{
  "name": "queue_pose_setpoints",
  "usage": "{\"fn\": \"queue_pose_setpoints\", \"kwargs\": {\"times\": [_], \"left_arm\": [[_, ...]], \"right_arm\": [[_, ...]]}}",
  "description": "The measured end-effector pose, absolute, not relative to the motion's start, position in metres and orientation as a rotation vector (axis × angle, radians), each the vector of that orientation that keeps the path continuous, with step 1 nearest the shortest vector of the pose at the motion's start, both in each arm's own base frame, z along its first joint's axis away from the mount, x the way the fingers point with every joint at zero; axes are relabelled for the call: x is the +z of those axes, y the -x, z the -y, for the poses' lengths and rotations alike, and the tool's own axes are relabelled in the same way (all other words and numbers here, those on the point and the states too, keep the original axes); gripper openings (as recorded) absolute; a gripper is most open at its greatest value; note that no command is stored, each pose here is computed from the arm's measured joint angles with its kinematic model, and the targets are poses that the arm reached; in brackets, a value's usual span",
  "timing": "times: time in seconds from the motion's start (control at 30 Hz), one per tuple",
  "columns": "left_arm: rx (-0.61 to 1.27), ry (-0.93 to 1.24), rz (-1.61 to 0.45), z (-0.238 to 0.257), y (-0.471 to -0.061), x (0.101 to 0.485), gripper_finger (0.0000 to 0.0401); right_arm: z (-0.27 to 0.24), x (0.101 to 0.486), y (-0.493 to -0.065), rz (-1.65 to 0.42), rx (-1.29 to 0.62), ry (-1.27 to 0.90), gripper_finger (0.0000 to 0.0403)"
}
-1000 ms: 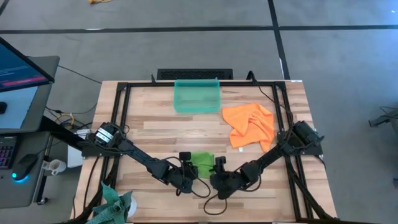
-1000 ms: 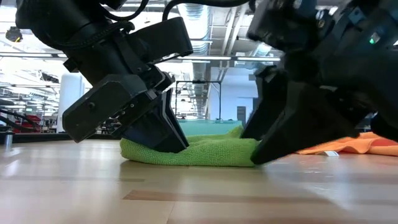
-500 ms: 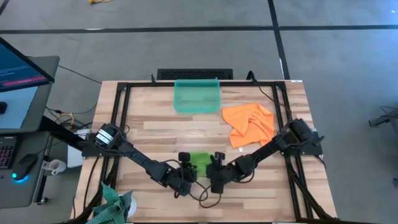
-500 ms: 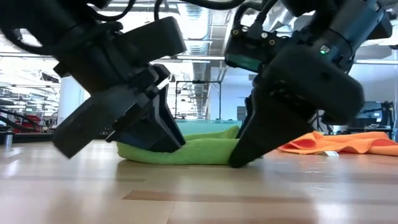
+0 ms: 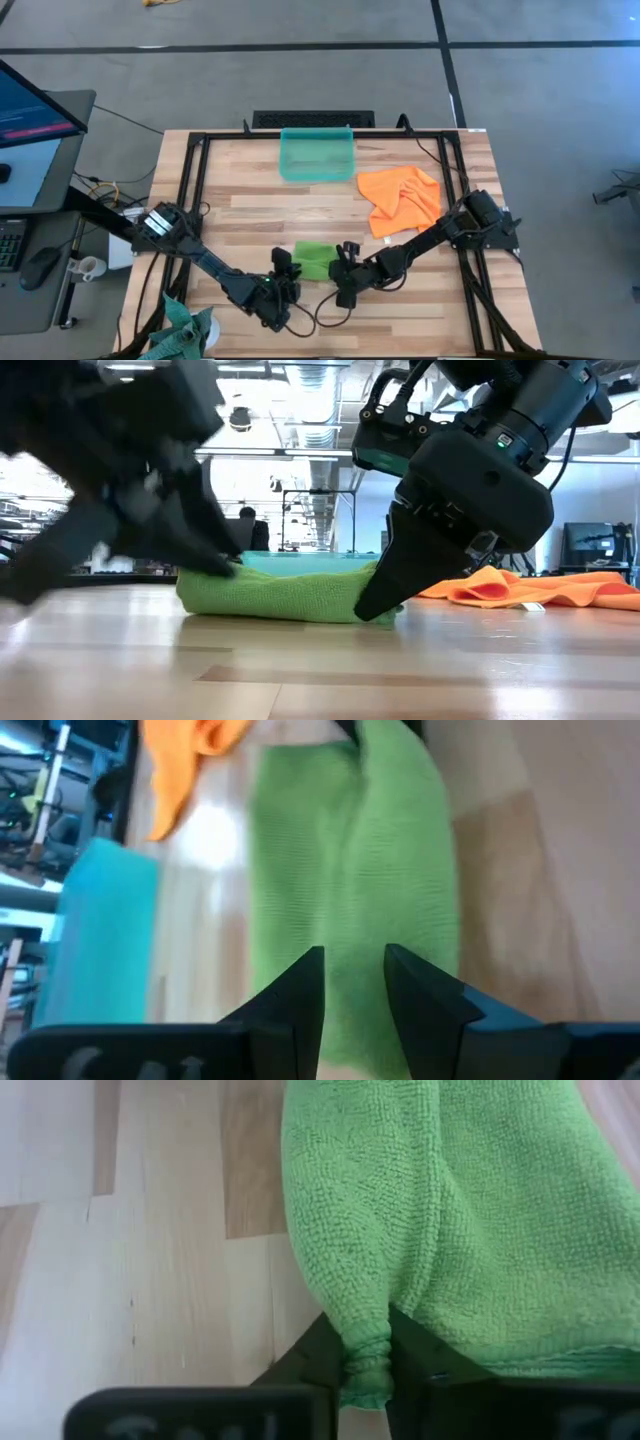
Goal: Roll microfiber towels into tight, uniform cylinder then place into a basket
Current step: Roll the green towel
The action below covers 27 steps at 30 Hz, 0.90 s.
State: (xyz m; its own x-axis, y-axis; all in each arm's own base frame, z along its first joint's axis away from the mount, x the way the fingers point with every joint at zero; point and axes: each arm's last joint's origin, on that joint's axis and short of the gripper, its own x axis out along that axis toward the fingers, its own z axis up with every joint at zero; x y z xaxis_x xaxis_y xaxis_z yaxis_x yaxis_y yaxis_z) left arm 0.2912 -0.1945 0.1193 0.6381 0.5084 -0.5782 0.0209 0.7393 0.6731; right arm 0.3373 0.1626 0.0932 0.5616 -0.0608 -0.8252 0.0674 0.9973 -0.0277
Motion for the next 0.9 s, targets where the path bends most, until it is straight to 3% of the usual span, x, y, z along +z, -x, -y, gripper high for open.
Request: {"fn": "queue_pose_setpoints", "kwargs": {"times": [0.27,0.47,0.7,0.9], "left_arm": [[0.299,-0.684,-0.820,0.193,-0.279,0.155,0.0100],[0.176,-0.654,-0.922,0.186,-0.283,0.154,0.0106],[0.163,-0.504,-0.980,0.173,-0.292,0.152,0.0174],[0.031,-0.397,-1.054,0.172,-0.295,0.148,0.0232]], "right_arm": [[-0.163,0.093,-0.337,-0.969,-0.074,-0.008,0.0063],[-0.164,0.094,-0.339,-0.957,-0.061,-0.021,0.0063],[-0.162,0.094,-0.340,-0.959,-0.061,-0.030,0.0064],[-0.162,0.094,-0.340,-0.954,-0.069,-0.054,0.0064]]}}
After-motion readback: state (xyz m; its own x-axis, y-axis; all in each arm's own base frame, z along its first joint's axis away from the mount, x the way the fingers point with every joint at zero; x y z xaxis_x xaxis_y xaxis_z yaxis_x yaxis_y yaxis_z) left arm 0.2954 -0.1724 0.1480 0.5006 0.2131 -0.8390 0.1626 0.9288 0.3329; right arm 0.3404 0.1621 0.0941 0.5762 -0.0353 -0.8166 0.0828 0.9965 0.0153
